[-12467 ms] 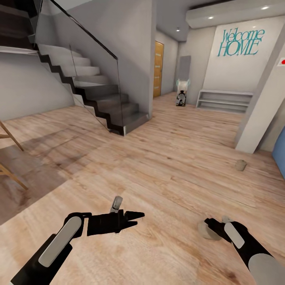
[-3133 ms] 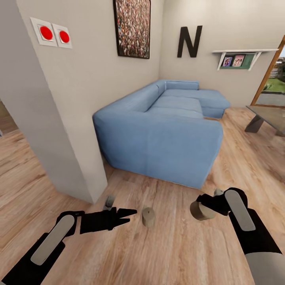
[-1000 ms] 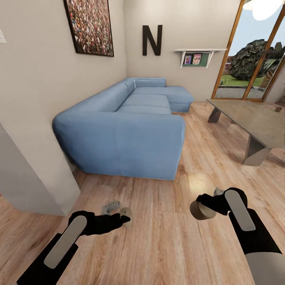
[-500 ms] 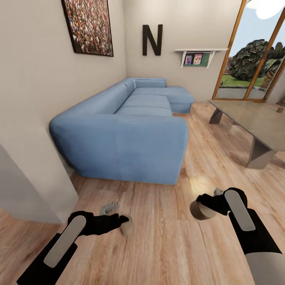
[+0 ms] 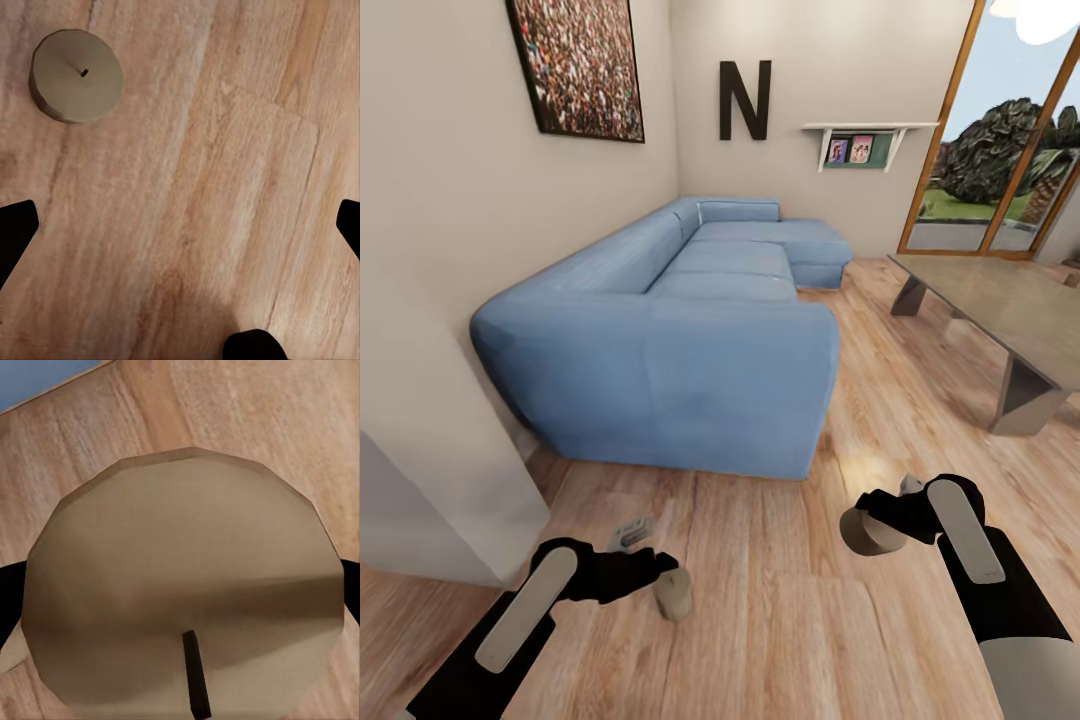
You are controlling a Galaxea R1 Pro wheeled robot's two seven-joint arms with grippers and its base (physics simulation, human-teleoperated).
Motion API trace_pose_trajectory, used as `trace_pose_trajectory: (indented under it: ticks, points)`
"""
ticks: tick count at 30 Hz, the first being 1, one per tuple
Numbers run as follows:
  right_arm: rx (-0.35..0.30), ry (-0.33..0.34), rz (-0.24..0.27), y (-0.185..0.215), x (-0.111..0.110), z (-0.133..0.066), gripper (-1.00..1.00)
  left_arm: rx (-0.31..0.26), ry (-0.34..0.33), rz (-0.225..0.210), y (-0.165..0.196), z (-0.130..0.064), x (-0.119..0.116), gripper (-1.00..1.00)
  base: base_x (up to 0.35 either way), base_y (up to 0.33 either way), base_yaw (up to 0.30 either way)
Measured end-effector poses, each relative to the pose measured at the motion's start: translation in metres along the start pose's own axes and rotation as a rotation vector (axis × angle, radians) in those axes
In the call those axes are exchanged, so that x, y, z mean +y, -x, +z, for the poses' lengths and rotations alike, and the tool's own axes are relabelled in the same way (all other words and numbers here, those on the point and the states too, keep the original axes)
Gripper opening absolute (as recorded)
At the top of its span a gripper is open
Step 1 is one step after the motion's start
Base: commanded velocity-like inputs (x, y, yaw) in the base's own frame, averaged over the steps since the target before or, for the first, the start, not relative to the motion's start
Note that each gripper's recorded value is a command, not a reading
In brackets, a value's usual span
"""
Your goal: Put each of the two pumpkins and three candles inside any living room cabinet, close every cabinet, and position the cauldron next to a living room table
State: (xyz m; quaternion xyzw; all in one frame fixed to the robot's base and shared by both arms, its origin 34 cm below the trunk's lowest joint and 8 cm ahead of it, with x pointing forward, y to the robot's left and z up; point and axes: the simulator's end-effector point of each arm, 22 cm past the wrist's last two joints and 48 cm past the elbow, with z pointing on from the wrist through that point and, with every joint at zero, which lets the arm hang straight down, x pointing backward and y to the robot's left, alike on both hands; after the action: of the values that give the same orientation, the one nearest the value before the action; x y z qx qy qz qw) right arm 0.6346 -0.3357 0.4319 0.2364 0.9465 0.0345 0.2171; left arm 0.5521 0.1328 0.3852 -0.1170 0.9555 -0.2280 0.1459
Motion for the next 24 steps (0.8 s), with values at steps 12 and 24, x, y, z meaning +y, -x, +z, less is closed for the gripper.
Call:
trace_pose_trajectory:
  ticks: [12,24]
  points:
    - [0.001,0.000,0.000,0.000,0.000,0.000,-1.00,0.007,0.020,-0.034,0.000,0.004,0.013,1.00,0.136,-0.004,0.000]
    - [0.001,-0.001,0.000,0.000,0.000,0.000,-1.00,0.007,0.053,-0.033,0.000,0.006,0.025,1.00,0.272,0.008,0.000]
